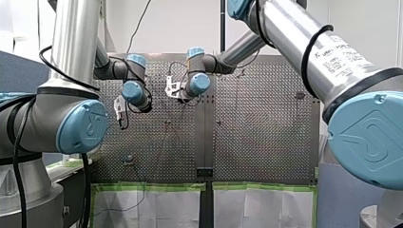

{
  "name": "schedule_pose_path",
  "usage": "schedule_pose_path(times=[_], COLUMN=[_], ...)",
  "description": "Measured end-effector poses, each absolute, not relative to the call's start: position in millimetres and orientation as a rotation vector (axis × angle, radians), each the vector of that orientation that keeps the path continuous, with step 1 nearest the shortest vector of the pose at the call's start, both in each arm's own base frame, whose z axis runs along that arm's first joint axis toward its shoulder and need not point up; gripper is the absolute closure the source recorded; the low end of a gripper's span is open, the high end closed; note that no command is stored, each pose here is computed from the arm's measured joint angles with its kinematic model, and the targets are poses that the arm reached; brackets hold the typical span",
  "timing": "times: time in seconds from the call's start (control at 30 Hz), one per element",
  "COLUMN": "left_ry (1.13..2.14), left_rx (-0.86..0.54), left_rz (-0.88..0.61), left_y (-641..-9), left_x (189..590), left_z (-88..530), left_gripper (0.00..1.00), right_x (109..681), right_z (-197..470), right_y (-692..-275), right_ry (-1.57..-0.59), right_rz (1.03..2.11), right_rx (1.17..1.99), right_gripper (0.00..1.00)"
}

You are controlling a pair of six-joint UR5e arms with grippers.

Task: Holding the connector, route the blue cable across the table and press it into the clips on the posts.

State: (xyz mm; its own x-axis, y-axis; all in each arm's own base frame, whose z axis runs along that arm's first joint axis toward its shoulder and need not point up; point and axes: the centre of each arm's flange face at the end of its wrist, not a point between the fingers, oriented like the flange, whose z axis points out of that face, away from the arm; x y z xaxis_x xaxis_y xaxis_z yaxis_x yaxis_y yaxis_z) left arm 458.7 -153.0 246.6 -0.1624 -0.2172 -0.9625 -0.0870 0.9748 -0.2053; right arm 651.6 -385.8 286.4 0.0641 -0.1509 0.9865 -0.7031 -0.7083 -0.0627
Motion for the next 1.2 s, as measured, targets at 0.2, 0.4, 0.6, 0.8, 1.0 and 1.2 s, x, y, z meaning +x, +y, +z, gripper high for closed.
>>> schedule_pose_path(times=[0.2, 0.4, 0.6, 0.8, 1.0, 1.2], left_ry=[1.727, 1.748, 1.776, 1.801, 1.814, 1.789], left_rx=[-0.234, -0.228, -0.225, -0.220, -0.212, -0.207], left_rz=[-0.129, -0.130, -0.129, -0.126, -0.142, -0.170], left_y=[-154, -157, -159, -160, -162, -161], left_x=[454, 452, 454, 457, 462, 470], left_z=[238, 224, 199, 181, 160, 156], left_gripper=[1.00, 1.00, 1.00, 1.00, 1.00, 1.00], right_x=[645, 637, 634, 634, 633, 627], right_z=[263, 233, 198, 189, 188, 188], right_y=[-379, -373, -369, -370, -373, -387], right_ry=[-0.863, -0.879, -0.899, -0.913, -0.926, -0.958], right_rz=[1.643, 1.596, 1.545, 1.542, 1.550, 1.558], right_rx=[1.953, 2.004, 2.057, 2.063, 2.055, 2.027], right_gripper=[1.00, 1.00, 1.00, 1.00, 1.00, 1.00])
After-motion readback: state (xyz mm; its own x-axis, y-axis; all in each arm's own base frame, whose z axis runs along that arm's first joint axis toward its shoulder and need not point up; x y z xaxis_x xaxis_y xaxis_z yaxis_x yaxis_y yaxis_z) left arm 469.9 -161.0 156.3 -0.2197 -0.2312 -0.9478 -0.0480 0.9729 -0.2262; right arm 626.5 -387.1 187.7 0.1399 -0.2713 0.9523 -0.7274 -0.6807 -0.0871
